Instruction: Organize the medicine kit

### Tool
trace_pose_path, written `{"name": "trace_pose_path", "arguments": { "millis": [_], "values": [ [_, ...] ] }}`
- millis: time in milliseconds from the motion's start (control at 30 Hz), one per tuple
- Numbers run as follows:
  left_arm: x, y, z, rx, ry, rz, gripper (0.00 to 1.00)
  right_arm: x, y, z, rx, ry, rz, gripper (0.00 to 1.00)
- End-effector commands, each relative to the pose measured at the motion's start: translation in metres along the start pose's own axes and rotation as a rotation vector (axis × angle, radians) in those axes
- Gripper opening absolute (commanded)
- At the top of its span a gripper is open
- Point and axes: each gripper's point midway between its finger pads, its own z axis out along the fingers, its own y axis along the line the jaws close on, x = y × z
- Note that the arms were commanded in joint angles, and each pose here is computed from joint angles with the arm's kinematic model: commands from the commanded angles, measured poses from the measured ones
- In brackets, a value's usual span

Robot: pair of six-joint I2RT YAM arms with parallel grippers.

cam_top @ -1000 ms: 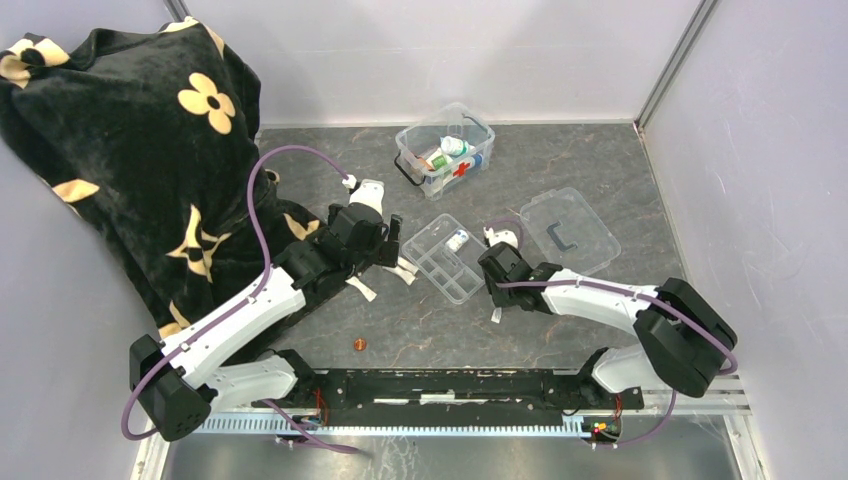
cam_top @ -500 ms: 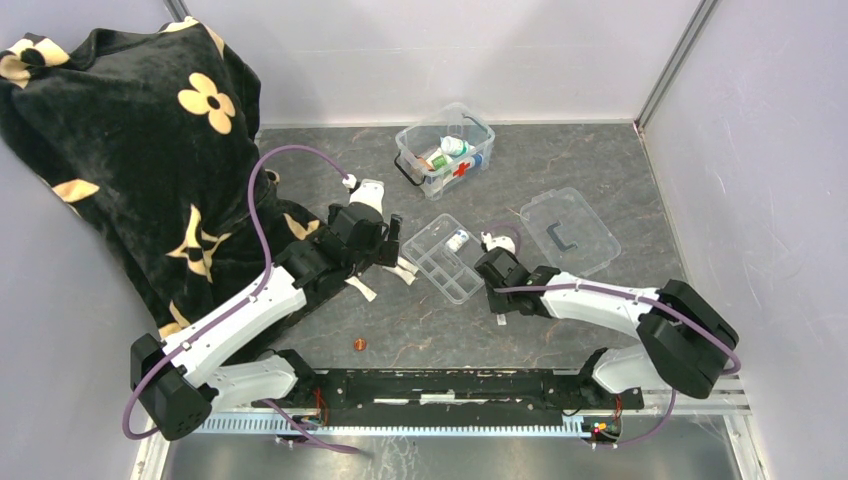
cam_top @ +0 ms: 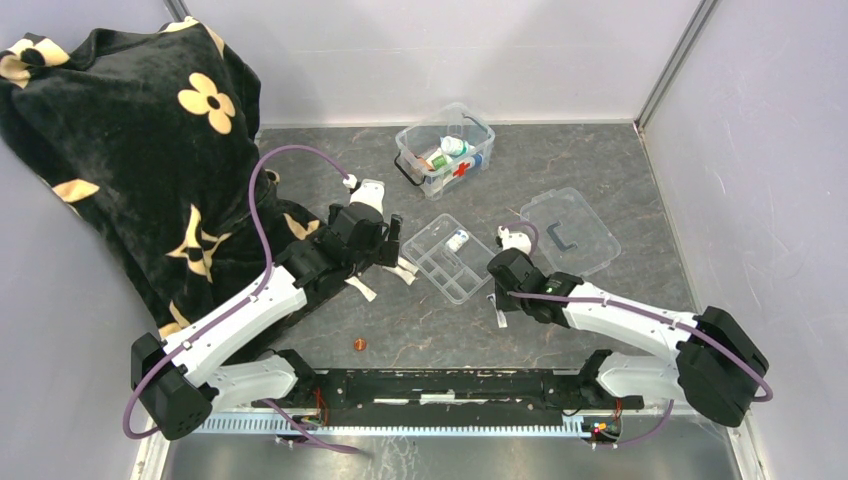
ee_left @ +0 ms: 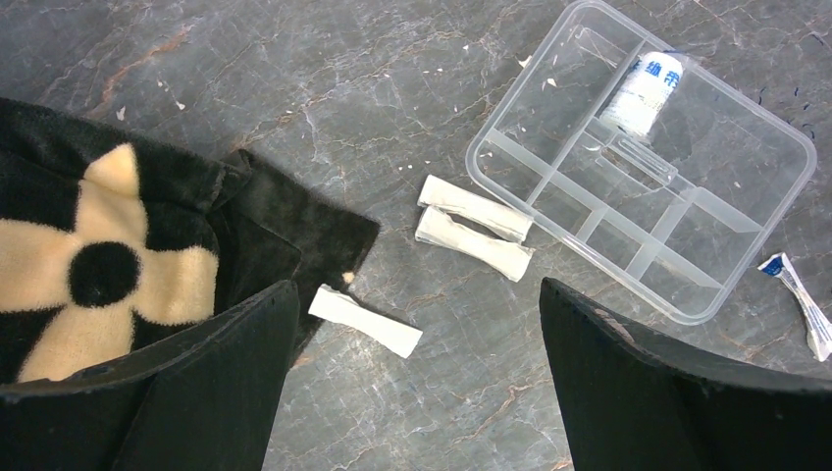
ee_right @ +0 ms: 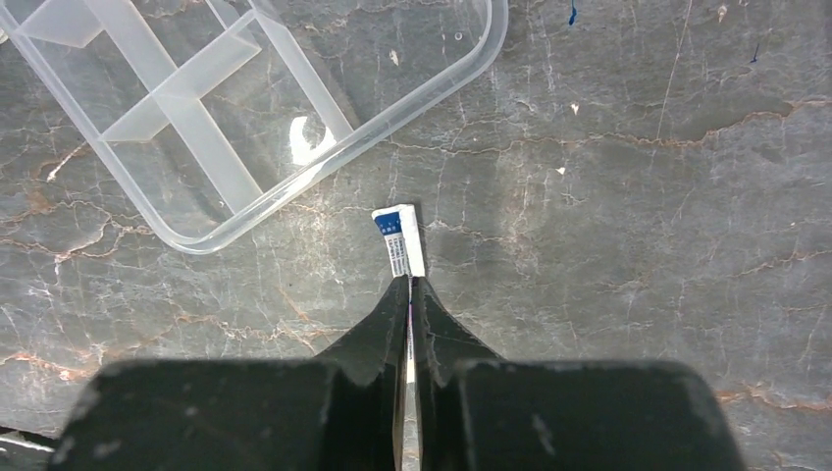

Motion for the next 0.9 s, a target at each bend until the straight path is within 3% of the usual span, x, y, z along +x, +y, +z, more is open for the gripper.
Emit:
{"name": "trace_pose_path", "arguments": {
  "millis": [0,133,333,567,867],
  "values": [
    [-0.005,0.001,0.000,0.002,-0.017,0.008,0.98,-0.010,0.004,-0.002,0.002,-0.026,0.011,0.16],
    [-0.005,0.001,-0.001,0.002,-0.019,0.005,0.98,0.002,0.003,0.004,0.012,0.036,-0.043,0.34],
    [-0.005,0.001,0.000,-0.001,-0.017,0.008,0.98,0.007,0.012,0.007,-0.019,0.074,-0.111,0.42],
    [-0.004,0.001,0.001,-0.002,-0.014,0.009,0.98,0.012,0.012,0.011,0.005,0.110,-0.176,0.41],
    [-0.004,0.001,0.001,-0.001,-0.012,0.011,0.98,0.022,0.003,0.017,0.103,0.158,-0.246,0.26]
  ]
}}
